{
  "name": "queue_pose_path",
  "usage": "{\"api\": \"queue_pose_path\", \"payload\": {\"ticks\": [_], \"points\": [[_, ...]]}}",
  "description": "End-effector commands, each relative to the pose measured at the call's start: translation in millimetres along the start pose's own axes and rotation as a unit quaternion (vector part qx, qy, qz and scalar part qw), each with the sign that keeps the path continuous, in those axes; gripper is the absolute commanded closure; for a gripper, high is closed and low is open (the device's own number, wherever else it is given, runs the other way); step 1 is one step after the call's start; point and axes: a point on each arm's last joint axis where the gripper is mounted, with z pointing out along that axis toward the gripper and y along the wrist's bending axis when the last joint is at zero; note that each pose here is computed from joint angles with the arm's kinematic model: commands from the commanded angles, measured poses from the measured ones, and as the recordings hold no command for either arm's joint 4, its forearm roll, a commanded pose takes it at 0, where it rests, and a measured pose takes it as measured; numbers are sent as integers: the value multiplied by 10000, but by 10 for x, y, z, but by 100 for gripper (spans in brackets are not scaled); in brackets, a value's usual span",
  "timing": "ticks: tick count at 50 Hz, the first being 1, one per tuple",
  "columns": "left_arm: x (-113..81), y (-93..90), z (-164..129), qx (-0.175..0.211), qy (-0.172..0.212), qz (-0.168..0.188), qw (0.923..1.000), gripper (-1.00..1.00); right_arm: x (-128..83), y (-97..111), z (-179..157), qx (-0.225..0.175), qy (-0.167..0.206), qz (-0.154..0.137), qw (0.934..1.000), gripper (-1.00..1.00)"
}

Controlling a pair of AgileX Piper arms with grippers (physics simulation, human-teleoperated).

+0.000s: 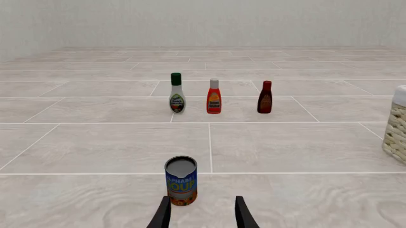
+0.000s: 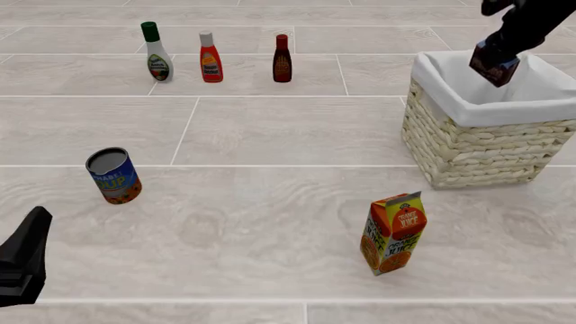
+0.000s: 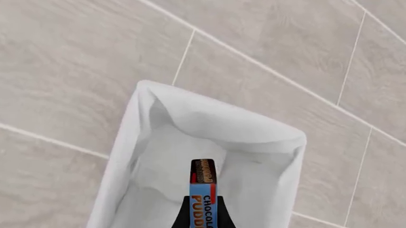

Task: Pick the chocolate pudding and place it in the basket.

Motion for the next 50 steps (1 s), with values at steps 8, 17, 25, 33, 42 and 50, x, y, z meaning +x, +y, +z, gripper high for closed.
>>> {"api": "queue_pose_path", "payload": {"ticks": [8, 17, 25, 33, 42, 50], "points": [[5, 1, 0, -6, 2, 0, 10000, -100, 25, -32, 96, -27, 81, 96, 9999, 100], [5, 0, 0, -4, 2, -2, 10000, -100, 41, -59, 151, -27, 111, 111, 9999, 100], [5, 1, 0, -5, 4, 0, 10000, -100, 43, -42, 246, -72, 161, 118, 9998, 100], [5, 1, 0, -5, 3, 0, 10000, -100, 54, -31, 321, -100, 197, 139, 9997, 100], [5, 0, 0, -4, 3, 0, 10000, -100, 83, 10, 439, -150, 253, 157, 9994, 100], [5, 0, 0, -4, 1, 0, 10000, -100, 111, 37, 522, -178, 287, 189, 9992, 100]]}}
